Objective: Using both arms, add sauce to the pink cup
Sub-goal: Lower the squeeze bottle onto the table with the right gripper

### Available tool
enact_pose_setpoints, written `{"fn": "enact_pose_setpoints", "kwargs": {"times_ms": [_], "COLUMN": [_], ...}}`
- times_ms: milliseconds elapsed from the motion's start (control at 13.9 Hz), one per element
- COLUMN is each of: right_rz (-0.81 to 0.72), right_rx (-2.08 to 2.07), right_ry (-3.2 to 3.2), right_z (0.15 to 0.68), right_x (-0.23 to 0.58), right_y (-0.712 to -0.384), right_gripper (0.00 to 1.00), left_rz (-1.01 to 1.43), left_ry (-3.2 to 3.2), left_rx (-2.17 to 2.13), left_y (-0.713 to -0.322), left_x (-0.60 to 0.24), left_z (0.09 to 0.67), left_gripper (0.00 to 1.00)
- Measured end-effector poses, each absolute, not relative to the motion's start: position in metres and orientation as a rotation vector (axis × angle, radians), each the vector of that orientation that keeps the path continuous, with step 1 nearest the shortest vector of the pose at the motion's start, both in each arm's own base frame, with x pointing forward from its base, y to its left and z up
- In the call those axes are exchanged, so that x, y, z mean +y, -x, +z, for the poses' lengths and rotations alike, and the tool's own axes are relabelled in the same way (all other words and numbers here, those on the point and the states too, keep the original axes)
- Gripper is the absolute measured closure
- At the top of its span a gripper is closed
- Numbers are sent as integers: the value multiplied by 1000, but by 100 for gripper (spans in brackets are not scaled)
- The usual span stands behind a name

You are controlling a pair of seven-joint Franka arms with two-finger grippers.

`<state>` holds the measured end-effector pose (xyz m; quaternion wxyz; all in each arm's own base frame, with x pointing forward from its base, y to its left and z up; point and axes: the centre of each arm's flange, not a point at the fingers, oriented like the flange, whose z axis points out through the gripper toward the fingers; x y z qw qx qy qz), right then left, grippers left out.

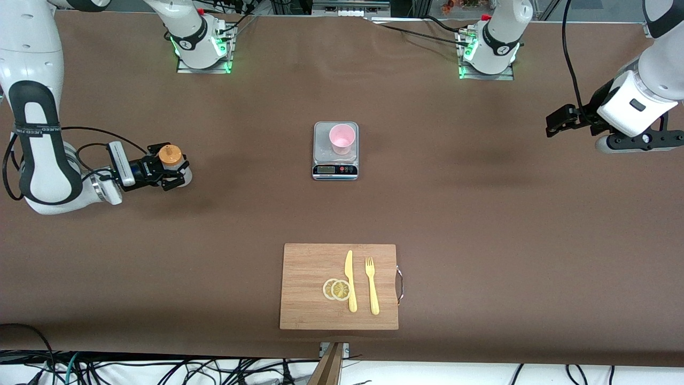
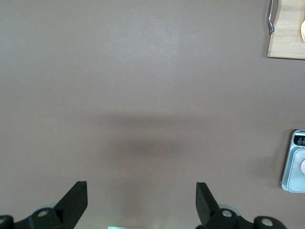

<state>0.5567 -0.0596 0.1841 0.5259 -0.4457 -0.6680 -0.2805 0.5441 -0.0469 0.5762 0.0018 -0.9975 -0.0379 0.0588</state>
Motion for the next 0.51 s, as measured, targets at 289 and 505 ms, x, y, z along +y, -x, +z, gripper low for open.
{"fn": "enact_pose_setpoints", "kwargs": {"times_ms": [289, 505], "right_rz": [-727, -762], "right_rx": [-1480, -1403], "right_ry": [1062, 1059], "right_z": [155, 136], "right_x": [-80, -85], "right_y": [-532, -518], "right_gripper": [78, 78], "left_rz": [184, 185], "left_ry": [3130, 3130], "left_rx": [-119, -120], "left_y": [-544, -544], "left_x": [-47, -47], "left_z": [576, 576], "left_gripper": [0, 0]}}
